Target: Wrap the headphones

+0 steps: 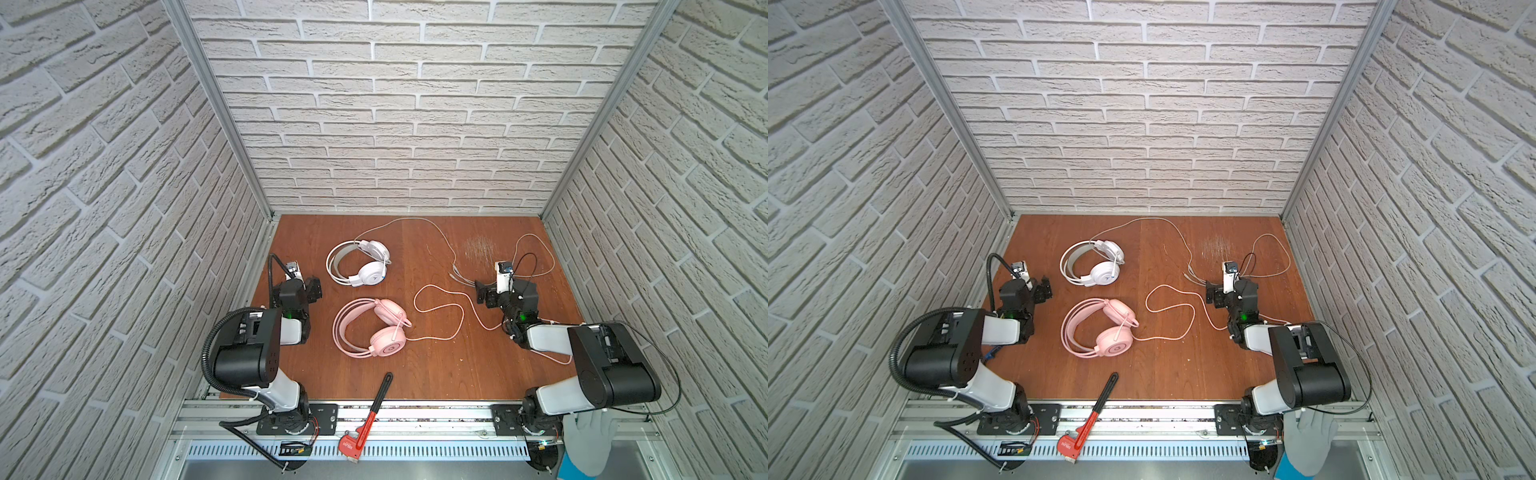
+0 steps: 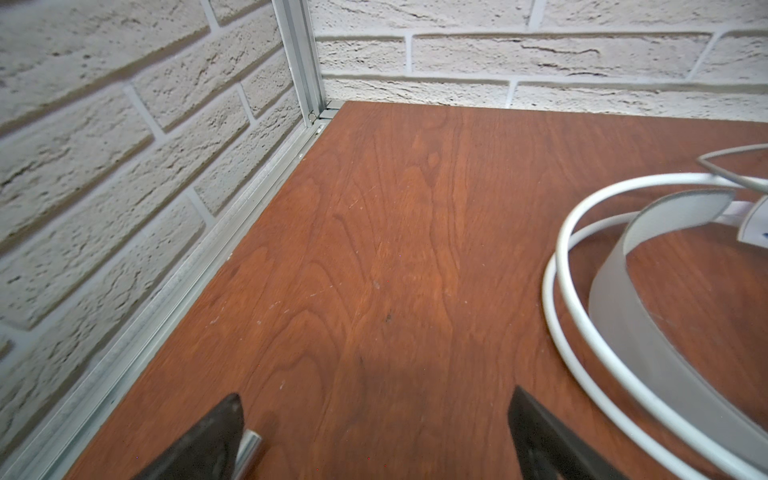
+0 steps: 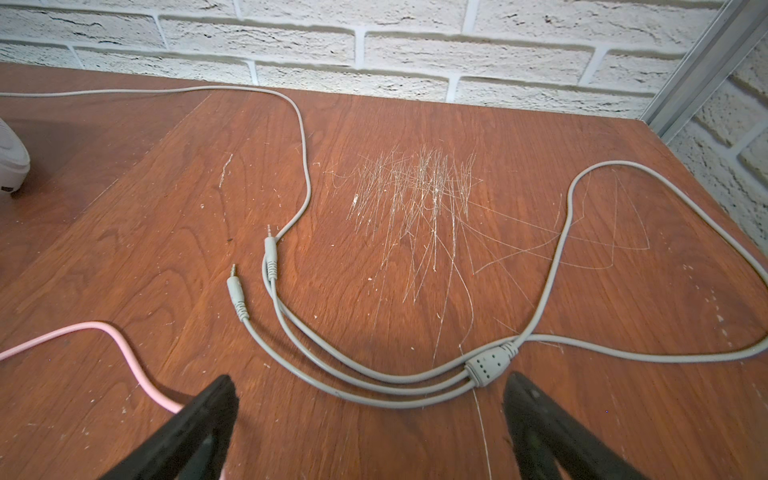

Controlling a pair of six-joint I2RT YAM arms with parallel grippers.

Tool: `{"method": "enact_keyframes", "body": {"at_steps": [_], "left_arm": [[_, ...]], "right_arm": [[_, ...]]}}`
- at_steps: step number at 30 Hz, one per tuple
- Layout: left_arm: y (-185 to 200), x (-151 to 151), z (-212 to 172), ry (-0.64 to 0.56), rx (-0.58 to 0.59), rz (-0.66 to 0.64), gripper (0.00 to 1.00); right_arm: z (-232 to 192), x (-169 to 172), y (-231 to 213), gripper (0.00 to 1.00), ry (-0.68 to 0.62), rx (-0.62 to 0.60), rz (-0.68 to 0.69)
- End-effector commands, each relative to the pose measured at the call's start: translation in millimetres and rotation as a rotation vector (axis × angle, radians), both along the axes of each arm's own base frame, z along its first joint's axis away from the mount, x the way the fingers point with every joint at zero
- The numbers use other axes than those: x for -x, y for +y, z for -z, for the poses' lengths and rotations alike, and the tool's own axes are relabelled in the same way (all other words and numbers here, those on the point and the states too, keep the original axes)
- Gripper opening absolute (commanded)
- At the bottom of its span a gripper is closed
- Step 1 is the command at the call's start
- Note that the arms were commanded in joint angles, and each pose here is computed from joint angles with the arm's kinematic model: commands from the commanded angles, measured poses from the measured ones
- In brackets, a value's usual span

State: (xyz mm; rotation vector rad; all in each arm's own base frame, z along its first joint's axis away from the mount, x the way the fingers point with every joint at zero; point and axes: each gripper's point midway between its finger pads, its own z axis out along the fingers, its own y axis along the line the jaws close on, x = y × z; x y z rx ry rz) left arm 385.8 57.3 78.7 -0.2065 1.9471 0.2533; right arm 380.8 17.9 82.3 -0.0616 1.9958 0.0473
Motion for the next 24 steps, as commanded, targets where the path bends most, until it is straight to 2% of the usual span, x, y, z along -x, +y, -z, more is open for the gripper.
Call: {"method": "enact_keyframes", "body": {"at_steps": [1, 24], "left_arm": [[0.5, -3.4, -12.6, -0.056, -0.017, 0.0, 0.98], [-1.6, -2.7, -20.3, -0.06, -0.022, 0.008, 0.98]], "right_arm": [[-11.6, -6.2, 2.1, 1.0, -0.041, -0.001, -0.01], [-20.2, -7.4, 1.9, 1.0, -0.063, 0.007, -0.013]]}}
